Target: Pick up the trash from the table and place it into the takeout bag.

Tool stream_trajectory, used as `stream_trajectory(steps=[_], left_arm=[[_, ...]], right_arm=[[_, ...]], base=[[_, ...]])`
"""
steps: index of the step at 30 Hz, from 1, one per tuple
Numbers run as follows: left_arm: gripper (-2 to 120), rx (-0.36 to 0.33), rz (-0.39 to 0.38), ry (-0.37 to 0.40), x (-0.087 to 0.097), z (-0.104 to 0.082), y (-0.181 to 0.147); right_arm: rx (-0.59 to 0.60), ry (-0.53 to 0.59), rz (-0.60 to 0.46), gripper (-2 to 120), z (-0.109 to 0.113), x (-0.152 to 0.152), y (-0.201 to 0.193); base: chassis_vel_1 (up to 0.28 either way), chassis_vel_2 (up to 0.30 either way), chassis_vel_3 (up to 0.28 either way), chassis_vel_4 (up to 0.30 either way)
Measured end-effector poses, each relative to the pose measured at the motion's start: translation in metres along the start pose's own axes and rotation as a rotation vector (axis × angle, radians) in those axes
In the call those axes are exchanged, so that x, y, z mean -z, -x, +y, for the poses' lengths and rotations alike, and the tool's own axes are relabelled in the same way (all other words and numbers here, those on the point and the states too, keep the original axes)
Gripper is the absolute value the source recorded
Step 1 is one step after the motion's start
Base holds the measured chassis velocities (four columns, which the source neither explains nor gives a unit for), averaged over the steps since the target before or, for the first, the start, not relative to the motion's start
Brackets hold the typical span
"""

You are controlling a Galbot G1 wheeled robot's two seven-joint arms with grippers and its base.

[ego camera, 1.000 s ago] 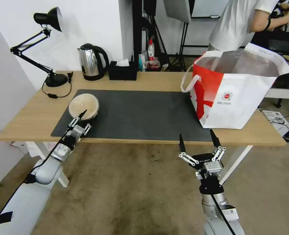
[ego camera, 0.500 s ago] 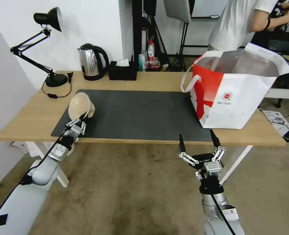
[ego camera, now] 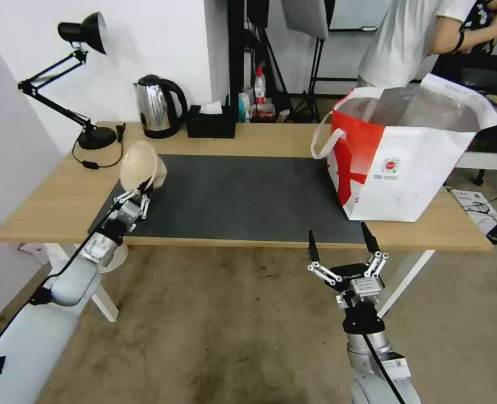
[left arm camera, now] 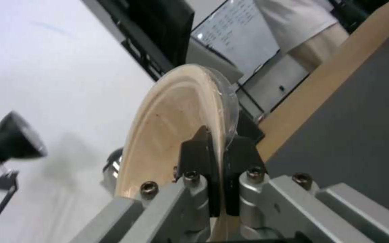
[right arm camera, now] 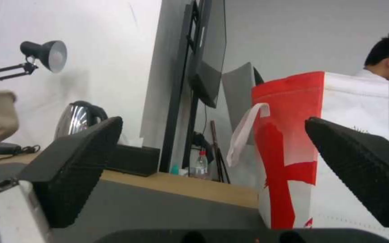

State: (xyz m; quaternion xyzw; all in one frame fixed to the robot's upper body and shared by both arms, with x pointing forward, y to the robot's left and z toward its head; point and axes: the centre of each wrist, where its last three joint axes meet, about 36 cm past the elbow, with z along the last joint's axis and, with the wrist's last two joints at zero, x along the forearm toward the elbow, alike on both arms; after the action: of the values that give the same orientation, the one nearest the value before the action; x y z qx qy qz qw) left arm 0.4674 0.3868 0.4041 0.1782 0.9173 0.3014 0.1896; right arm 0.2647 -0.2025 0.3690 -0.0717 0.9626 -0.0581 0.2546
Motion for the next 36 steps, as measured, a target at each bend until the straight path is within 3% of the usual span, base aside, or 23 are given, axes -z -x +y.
stream_trajectory(steps=[15, 27, 30, 36], left_arm=[[0, -0.030, -0.141, 0.017, 0.035, 0.021, 0.084], [0, -0.072, -0.213, 0.005, 0.060, -0.002, 0.153], [0, -0.115, -0.266, 0.009, 0.080, -0.014, 0.196], [0, -0.145, -0.309, 0.007, 0.101, -0.030, 0.254]], right_arm=[[0.000, 0.000, 0.000, 100, 0.000, 0.000, 0.000], [0.000, 0.000, 0.000, 100, 0.000, 0.000, 0.000], [0.000, 0.000, 0.000, 100, 0.000, 0.000, 0.000], [0.000, 0.000, 0.000, 100, 0.000, 0.000, 0.000]], base=[[0.000, 0.000, 0.000, 0.000], [0.000, 0.000, 0.000, 0.000], [0.000, 0.000, 0.000, 0.000], [0.000, 0.000, 0.000, 0.000]])
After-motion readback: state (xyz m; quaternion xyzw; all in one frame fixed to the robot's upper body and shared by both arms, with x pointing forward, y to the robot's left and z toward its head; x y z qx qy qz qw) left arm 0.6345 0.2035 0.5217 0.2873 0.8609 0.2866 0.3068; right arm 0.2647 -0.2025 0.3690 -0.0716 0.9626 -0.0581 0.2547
